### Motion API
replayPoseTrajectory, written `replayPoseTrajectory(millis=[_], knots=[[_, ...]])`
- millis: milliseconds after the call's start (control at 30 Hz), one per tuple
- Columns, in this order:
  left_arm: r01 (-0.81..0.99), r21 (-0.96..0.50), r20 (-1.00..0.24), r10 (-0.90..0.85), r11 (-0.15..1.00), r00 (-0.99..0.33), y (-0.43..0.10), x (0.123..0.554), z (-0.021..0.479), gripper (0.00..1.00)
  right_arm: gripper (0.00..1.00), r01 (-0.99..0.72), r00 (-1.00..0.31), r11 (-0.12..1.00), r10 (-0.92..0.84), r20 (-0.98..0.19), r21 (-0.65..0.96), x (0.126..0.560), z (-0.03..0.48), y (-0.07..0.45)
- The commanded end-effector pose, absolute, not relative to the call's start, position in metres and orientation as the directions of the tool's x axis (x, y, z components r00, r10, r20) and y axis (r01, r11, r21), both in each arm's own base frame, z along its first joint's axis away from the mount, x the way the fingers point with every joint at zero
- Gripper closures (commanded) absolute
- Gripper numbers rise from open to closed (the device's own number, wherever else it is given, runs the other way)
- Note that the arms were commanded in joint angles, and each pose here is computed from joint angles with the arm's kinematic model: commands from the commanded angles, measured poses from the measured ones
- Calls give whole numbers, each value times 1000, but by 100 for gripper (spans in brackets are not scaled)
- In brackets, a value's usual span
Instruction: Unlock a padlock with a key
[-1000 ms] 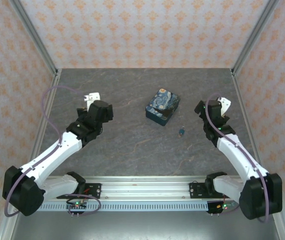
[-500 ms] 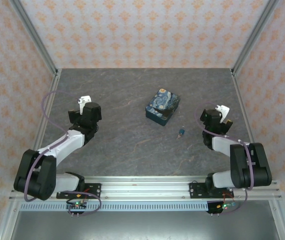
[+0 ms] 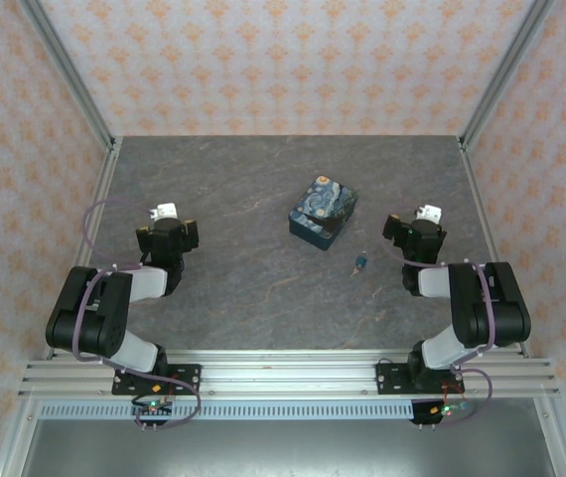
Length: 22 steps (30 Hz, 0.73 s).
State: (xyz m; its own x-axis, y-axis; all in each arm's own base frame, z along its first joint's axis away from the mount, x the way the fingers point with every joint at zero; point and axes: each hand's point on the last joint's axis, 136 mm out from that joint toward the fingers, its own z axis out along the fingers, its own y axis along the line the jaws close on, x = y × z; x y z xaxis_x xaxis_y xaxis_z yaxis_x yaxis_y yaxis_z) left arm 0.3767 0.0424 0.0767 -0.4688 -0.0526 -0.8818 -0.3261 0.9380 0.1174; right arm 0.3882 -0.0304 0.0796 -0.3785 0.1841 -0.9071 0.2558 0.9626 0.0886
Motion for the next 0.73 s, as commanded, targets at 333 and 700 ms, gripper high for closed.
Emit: replayPoseTrajectory(millis=[333,700], knots=[[-255,60,-923,-43,965,-381,32,391,95,0,1,268,-334,958,187,-924,97,391,90,-34],[-254,60,-923,-43,965,-382,32,390,95,0,1,256,-342,962,179,-923,92,391,90,-32]])
